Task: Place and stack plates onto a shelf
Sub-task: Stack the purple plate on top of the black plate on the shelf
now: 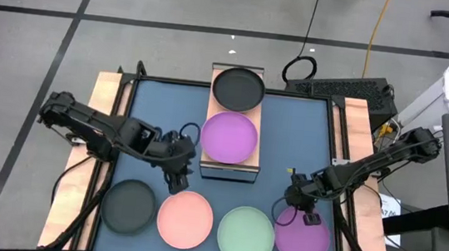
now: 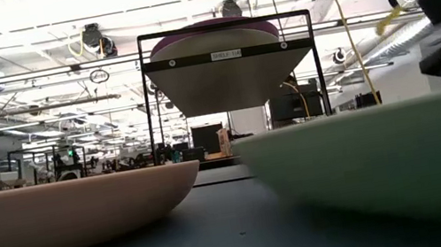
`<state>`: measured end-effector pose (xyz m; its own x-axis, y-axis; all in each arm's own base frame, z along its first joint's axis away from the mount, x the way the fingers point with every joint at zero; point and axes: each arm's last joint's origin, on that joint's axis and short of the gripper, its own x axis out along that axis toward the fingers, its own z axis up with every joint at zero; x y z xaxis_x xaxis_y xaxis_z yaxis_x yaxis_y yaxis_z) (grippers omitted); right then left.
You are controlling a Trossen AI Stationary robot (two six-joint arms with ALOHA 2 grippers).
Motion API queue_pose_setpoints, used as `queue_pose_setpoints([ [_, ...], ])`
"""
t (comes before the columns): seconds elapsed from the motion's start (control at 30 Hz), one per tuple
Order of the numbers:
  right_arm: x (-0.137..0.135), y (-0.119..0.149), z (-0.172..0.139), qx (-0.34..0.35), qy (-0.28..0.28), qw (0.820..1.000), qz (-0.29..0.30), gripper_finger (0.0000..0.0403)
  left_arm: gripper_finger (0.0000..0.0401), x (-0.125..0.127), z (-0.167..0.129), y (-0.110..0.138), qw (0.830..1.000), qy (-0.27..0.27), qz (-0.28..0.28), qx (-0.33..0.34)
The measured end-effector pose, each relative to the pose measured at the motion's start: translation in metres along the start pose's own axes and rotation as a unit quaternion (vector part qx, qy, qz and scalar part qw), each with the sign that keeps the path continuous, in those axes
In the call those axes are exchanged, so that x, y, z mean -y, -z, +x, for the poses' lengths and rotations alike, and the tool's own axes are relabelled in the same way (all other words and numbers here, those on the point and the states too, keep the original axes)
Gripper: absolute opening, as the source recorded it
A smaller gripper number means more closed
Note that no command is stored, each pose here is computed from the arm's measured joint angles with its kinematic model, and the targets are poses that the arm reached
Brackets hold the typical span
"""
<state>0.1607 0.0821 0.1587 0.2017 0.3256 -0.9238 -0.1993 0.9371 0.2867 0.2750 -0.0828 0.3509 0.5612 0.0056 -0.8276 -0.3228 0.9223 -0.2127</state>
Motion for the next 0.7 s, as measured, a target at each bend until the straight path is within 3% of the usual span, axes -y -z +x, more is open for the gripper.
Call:
queue_pose_setpoints([
  [0.2,-0.01,-0.019,-0.017,0.035,-0.012,0.999,0.025,0.0002,0.0138,0.005,0.01,0.015,1.0,-0.005,0.001,-0.025],
  [0.47,-0.017,-0.026,-0.037,0.004,-0.014,0.997,0.072,0.0001,0.0138,0.008,0.019,0.03,0.999,-0.011,0.005,-0.045],
  [0.7,-0.027,-0.041,-0.061,0.025,-0.027,0.993,0.109,0.0001,0.0138,0.01,0.03,0.042,0.998,-0.006,0.007,-0.06],
])
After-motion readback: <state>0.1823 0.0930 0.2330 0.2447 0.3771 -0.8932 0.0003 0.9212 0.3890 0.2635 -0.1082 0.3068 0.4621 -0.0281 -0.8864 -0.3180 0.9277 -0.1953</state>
